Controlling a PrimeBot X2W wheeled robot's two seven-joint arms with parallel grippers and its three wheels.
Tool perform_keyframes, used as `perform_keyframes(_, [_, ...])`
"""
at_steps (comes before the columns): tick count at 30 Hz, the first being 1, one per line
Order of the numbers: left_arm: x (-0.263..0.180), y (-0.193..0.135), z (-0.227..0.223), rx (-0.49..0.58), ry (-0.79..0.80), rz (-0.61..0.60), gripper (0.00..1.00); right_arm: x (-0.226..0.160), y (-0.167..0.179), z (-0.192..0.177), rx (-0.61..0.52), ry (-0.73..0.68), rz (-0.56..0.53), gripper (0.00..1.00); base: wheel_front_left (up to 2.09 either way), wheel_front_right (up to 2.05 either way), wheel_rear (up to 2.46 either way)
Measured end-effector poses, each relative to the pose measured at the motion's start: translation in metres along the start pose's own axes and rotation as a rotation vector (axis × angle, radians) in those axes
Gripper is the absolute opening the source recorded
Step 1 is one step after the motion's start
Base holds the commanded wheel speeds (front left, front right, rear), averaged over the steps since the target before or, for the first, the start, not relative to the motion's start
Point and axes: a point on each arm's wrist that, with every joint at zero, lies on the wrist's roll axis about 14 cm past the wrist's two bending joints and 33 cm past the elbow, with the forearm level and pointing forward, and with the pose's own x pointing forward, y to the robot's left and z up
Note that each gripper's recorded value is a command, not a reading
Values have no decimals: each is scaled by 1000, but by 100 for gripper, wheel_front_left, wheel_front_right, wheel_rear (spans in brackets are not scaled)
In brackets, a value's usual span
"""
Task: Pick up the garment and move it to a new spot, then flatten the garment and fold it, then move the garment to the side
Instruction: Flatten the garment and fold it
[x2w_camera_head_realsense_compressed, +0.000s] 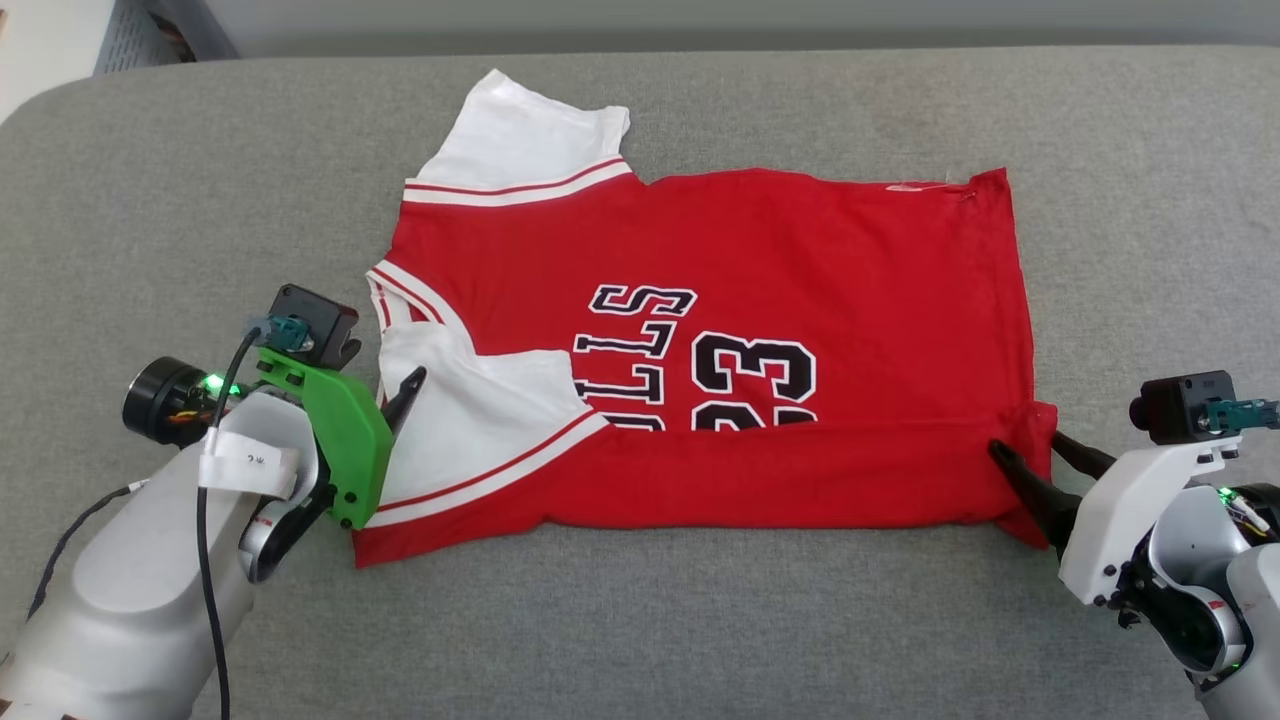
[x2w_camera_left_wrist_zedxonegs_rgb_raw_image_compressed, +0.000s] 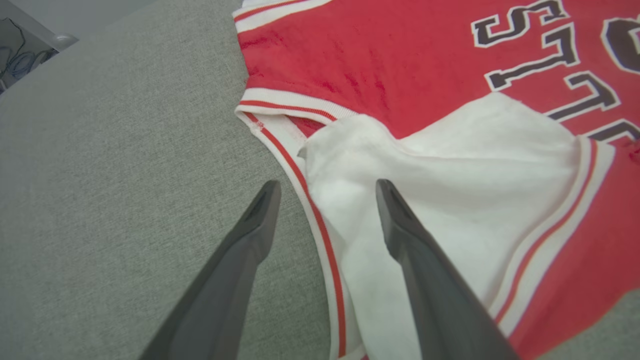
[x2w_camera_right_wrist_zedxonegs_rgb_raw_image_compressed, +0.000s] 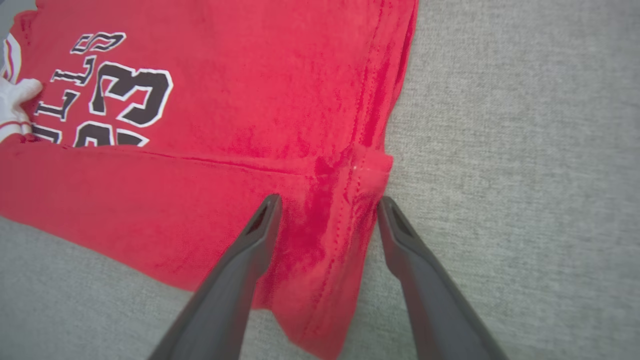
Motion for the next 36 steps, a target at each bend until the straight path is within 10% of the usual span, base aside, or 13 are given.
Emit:
perform_keyframes(15, [-55, -23, 22, -276, -237, 119, 100, -52, 20, 30, -135, -92, -22, 100, 0, 0, 0])
perform_keyframes(36, [-55, -24, -73, -437, 154, 244, 100, -59, 20, -1, -67, 63, -108, 100, 0, 0, 0])
